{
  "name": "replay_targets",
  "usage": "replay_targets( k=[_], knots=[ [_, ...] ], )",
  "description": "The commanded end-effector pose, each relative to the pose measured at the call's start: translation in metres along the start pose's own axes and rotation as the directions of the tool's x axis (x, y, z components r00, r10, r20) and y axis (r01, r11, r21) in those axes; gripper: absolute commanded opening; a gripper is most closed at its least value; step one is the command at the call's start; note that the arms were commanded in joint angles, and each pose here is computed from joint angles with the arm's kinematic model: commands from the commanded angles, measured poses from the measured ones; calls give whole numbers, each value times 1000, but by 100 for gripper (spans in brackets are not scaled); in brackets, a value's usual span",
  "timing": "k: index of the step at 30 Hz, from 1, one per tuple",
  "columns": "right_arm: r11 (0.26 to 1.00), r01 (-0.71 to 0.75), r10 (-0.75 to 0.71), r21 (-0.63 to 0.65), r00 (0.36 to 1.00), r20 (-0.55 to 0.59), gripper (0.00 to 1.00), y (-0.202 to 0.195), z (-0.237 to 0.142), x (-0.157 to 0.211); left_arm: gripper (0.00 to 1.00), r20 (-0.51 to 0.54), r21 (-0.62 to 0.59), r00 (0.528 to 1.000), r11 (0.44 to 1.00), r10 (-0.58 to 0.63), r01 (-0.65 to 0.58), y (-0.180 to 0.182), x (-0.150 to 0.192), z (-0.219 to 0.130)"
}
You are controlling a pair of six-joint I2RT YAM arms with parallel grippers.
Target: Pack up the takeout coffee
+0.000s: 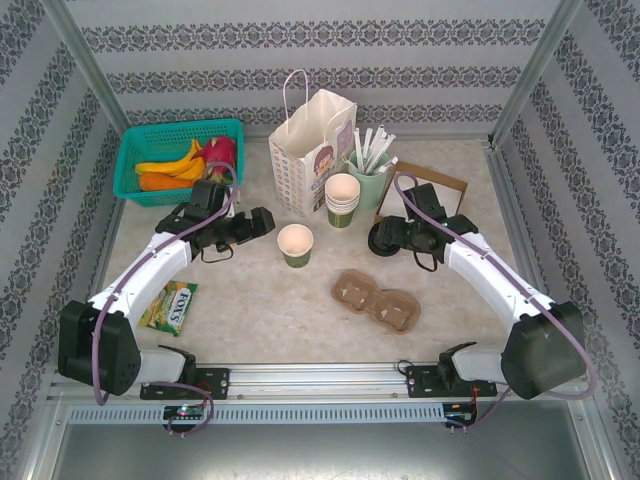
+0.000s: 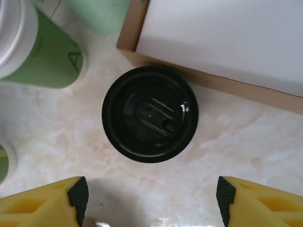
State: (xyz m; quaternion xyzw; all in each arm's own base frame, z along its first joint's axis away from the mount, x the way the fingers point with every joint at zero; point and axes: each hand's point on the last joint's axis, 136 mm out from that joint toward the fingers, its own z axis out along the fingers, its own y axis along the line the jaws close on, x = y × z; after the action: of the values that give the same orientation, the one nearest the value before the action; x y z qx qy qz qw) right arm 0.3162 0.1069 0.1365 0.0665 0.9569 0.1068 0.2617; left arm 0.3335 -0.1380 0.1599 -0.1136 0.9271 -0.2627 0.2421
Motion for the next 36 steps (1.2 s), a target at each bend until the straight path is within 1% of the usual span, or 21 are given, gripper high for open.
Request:
replay_targets(
  k=[1,3,5,7,11,13,15,17,20,22,27,33,36],
  knots=[
    [983,135,-134,-124,991,14,69,22,3,-3,100,53,-28,996,997,71,-70,-4,-10,-12],
    [976,154,-154,-153,988,17,63,28,12,-4,100,69,-41,993,995,95,-92,-3,-12,-14],
    [974,161,-160,-158,987,20,58,30,23,-7,100,87,-27,990,994,109,-107,-6,-14,-16],
    [974,176,-176,-145,984,9,57,30,32,-8,100,107,-9,985,991,135,-135,-10,-17,-18],
    [973,213,-215,-89,977,-11,53,24,49,-8,100,158,-73,977,988,145,-135,-3,-27,-28],
    [973,214,-215,-92,977,-6,52,26,55,-9,100,189,-56,975,993,115,-107,-5,-30,-29],
    [973,209,-210,-101,978,-8,49,27,62,-9,100,220,-10,972,997,77,-77,-10,-32,-28],
    [973,205,-207,-104,978,-16,46,28,69,-8,100,238,28,971,999,36,-44,-12,-33,-24],
    [969,215,-220,-125,975,-28,43,32,78,-5,100,239,43,971,999,-5,-5,-14,-37,-20],
    [965,228,-234,-133,972,-31,43,35,83,-5,100,230,40,973,999,-5,-5,-16,-40,-18],
    [963,248,-255,-105,965,-61,42,32,94,-2,100,206,23,979,1000,6,-11,-17,-43,-14],
    [958,259,-269,-121,960,-78,46,39,101,2,100,204,-3,979,1000,-1,2,-9,-40,-9],
    [956,269,-279,-120,957,-76,46,44,102,1,100,198,-10,980,1000,2,0,-8,-40,-8]
  ],
)
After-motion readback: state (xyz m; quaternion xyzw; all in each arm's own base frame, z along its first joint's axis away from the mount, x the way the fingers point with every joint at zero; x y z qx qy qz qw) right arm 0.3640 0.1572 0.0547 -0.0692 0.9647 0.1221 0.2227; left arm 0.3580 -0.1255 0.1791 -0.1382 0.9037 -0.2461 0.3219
